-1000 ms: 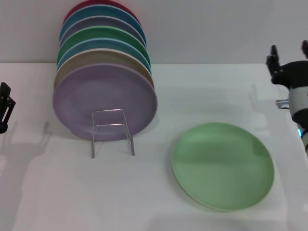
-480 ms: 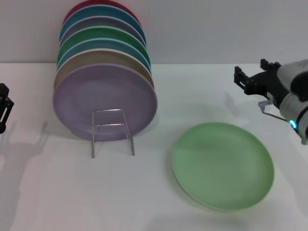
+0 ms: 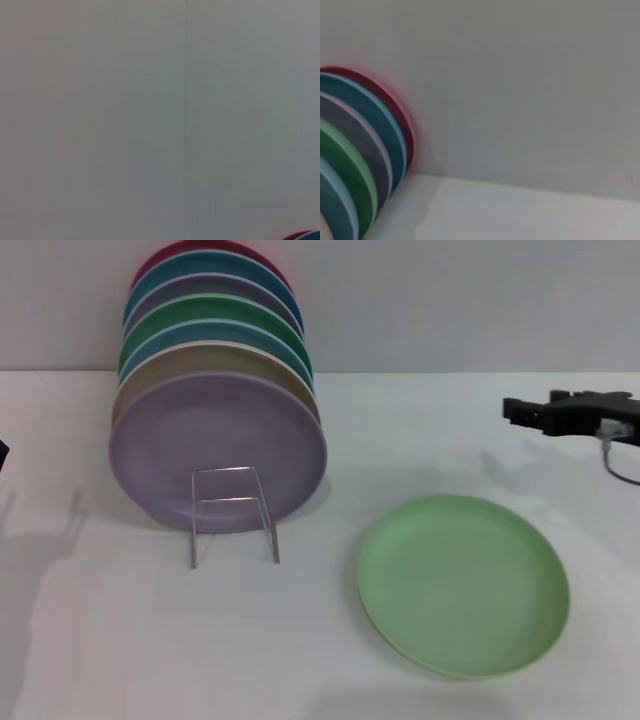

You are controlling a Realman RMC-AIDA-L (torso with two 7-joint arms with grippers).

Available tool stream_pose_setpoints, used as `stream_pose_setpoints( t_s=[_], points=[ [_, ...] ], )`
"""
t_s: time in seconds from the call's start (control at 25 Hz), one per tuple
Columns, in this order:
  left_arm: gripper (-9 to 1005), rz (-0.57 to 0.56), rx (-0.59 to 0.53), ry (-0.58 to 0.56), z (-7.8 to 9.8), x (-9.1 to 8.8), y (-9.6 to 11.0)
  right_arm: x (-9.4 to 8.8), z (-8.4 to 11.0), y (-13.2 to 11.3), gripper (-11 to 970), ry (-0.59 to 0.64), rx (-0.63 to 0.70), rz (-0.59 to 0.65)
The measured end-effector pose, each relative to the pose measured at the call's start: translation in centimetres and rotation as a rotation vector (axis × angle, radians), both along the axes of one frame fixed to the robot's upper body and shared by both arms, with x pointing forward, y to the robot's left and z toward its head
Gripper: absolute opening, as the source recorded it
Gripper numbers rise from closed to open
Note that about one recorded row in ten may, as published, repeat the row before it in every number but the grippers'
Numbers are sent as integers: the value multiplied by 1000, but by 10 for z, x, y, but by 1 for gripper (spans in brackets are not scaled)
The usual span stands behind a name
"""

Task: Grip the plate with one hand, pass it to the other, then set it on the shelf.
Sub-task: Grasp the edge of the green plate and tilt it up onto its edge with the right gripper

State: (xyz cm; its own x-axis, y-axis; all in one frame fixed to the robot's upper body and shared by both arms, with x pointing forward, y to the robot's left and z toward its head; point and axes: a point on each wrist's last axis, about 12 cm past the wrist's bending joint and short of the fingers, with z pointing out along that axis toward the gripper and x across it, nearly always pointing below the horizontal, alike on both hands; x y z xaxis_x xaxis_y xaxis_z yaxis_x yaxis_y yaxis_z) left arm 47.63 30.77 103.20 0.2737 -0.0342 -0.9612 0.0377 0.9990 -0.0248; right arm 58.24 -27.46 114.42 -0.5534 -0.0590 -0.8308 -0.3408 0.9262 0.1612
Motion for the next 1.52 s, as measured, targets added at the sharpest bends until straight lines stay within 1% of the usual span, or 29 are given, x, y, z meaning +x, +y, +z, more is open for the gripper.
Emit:
stream_pose_setpoints(
  t_s=[0.12, 0.28, 0.48, 0.68, 0.92, 1.4, 1.52],
  points=[
    [820, 0, -1, -2, 0, 0, 0, 3, 10, -10, 677, 82, 19, 0],
    [820, -1, -2, -5, 1, 1, -1, 1, 19, -22, 677, 155, 49, 2],
    [819, -3, -4, -9, 1, 1, -1, -4, 23, -30, 677, 263, 68, 25],
    [818, -7, -6, -13, 2, 3, -2, -6, 19, -38, 677, 362, 74, 1],
    [817, -8, -7, -15, 3, 3, -3, -11, 11, -44, 676, 445, 99, -3],
    [815, -12, -10, -16, 3, 4, -4, -13, -9, -40, 676, 532, 126, 23],
    [815, -14, -9, -16, 3, 4, -4, -13, -9, -41, 676, 535, 127, 24]
  ],
)
